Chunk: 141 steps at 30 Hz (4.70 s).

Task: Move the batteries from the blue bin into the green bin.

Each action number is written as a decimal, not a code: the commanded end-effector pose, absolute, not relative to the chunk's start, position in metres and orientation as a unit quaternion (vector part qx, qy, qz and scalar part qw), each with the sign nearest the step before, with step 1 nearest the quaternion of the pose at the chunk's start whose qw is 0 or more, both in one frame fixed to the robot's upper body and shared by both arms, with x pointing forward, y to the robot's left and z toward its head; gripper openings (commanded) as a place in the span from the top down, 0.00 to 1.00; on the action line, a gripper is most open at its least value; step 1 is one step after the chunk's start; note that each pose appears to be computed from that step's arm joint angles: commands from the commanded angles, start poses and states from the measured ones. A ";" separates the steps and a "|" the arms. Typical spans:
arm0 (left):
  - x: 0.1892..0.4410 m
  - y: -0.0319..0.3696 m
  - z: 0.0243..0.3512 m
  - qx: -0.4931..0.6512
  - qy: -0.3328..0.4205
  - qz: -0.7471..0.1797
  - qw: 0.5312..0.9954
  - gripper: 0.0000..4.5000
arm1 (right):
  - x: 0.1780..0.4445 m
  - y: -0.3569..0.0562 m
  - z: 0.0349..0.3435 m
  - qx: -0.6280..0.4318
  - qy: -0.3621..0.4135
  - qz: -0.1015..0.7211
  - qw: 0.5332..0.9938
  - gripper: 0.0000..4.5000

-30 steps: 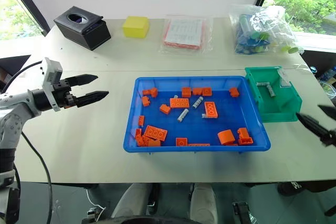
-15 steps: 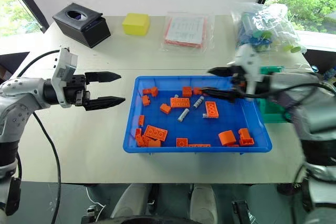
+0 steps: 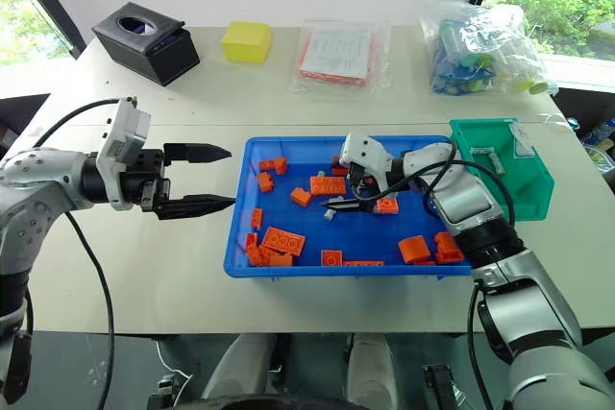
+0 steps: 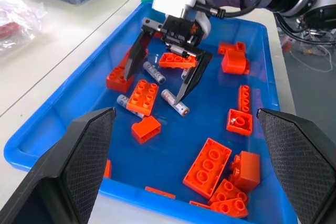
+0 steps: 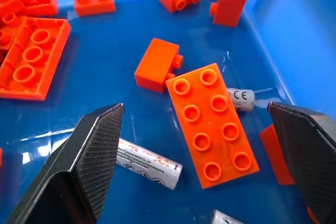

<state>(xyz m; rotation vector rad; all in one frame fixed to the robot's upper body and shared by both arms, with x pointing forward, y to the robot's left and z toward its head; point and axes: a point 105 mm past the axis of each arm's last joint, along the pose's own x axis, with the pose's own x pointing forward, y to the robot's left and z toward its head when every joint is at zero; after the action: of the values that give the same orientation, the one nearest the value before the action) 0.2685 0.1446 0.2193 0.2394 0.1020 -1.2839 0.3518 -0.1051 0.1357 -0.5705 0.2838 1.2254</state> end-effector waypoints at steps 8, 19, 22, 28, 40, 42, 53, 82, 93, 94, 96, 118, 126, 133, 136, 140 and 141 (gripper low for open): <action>0.263 0.142 0.228 0.125 0.031 -0.603 0.787 0.00 | 0.359 -0.095 0.139 -0.309 0.104 0.558 0.763 0.00; 0.266 0.141 0.228 0.126 0.027 -0.607 0.784 0.00 | 0.357 -0.091 0.140 -0.307 0.096 0.556 0.767 0.63; 0.268 0.141 0.229 0.126 0.025 -0.608 0.784 0.00 | 0.356 -0.089 0.140 -0.306 0.092 0.554 0.769 0.74; 0.270 0.142 0.229 0.126 0.024 -0.607 0.784 0.00 | 0.348 -0.068 0.172 -0.254 0.056 0.565 0.783 0.74; 0.275 0.143 0.233 0.126 0.016 -0.602 0.788 0.00 | 0.321 0.009 0.139 -0.188 0.104 0.593 0.776 0.18; 0.275 0.143 0.234 0.126 0.015 -0.601 0.789 0.00 | 0.327 0.015 0.136 -0.189 0.108 0.577 0.788 0.01; 0.278 0.148 0.234 0.126 0.015 -0.589 0.798 0.00 | 0.358 -0.028 0.190 -0.157 0.117 0.489 0.850 0.01; 0.282 0.140 0.235 0.125 0.011 -0.606 0.786 0.00 | 0.367 -0.056 0.123 0.042 0.339 0.283 0.896 0.01; 0.285 0.142 0.238 0.125 0.003 -0.599 0.791 0.00 | 0.357 -0.049 0.115 0.022 0.359 0.299 0.884 0.98; 0.285 0.142 0.238 0.125 0.002 -0.600 0.791 0.00 | 0.358 -0.049 0.116 0.021 0.357 0.299 0.885 0.98; 0.285 0.141 0.238 0.125 0.001 -0.600 0.790 0.00 | 0.360 -0.050 0.120 0.019 0.350 0.298 0.888 0.98; 0.291 0.126 0.234 0.114 -0.006 -0.626 0.772 0.00 | 0.333 -0.290 0.241 -0.011 0.201 0.052 0.978 0.98; 0.294 0.119 0.237 0.112 -0.013 -0.634 0.765 0.00 | 0.330 -0.319 0.210 -0.073 0.195 0.011 0.978 0.37; 0.291 0.121 0.237 0.112 -0.010 -0.636 0.764 0.00 | 0.317 -0.233 0.250 -0.095 0.083 0.263 0.956 0.27; 0.289 0.120 0.236 0.112 -0.007 -0.639 0.761 0.00 | 0.297 -0.182 0.238 -0.108 0.087 0.390 0.910 0.27; 0.285 0.118 0.236 0.116 -0.004 -0.649 0.752 0.00 | 0.280 -0.140 0.201 -0.159 0.128 0.489 0.848 0.27; 0.285 0.118 0.236 0.116 -0.004 -0.649 0.752 0.00 | 0.278 -0.133 0.191 -0.171 0.142 0.503 0.835 0.27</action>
<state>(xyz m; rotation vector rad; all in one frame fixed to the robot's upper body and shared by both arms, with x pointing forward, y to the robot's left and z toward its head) 0.2904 0.1196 0.2280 0.2267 0.0198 -1.3969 0.2838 -0.1439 0.1942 -0.2916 0.3090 1.0049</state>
